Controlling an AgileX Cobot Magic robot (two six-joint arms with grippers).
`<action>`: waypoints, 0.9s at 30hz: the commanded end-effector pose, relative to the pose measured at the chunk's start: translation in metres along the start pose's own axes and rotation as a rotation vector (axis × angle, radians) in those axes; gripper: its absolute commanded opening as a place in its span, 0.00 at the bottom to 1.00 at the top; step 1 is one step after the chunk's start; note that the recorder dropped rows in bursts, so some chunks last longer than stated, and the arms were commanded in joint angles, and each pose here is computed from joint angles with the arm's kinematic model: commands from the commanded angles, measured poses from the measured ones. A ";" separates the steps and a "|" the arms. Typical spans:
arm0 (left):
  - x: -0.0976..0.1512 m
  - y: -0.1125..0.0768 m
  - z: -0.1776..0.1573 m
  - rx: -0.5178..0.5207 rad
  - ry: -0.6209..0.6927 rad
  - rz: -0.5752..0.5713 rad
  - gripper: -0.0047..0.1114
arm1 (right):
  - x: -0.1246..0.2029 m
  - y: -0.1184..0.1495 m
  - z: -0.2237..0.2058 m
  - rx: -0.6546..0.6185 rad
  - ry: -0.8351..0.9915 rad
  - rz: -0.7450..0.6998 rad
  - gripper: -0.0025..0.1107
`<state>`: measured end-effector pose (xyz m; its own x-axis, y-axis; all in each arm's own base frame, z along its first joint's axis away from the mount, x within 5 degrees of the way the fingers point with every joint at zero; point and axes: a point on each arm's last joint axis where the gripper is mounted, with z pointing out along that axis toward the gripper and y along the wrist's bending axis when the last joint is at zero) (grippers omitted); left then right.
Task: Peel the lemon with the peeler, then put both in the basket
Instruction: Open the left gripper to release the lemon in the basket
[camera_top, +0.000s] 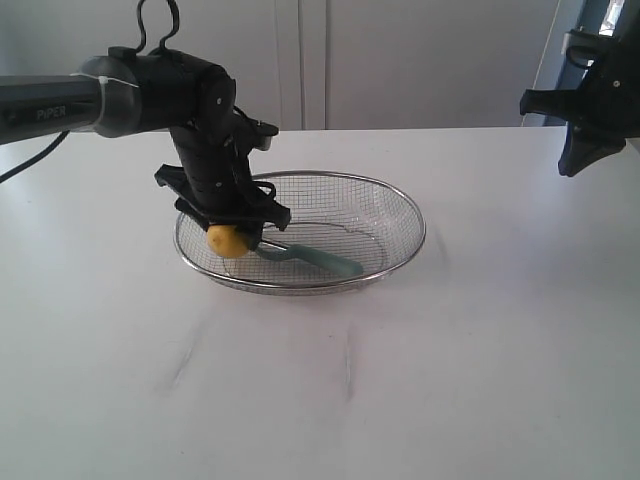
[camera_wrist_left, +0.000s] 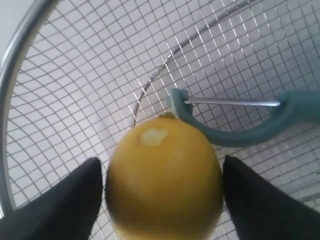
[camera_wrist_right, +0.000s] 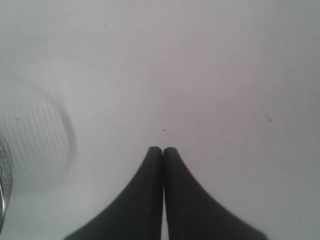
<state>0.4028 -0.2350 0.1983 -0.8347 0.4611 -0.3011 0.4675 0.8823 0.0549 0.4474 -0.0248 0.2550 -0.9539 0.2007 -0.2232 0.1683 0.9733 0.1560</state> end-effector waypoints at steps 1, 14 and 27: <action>0.000 -0.001 -0.006 0.005 0.003 -0.012 0.78 | 0.000 -0.002 -0.004 0.005 -0.008 0.004 0.02; 0.001 0.000 -0.022 0.007 0.005 -0.016 0.77 | 0.000 -0.002 -0.004 0.005 -0.008 0.004 0.02; 0.010 0.008 -0.082 -0.004 -0.004 -0.016 0.41 | 0.000 -0.002 -0.004 0.005 -0.008 0.004 0.02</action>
<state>0.3809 -0.2220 0.2580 -0.8365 0.4484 -0.3150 0.4572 0.8880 0.0496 0.4474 -0.0248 0.2550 -0.9539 0.2007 -0.2232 0.1683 0.9733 0.1560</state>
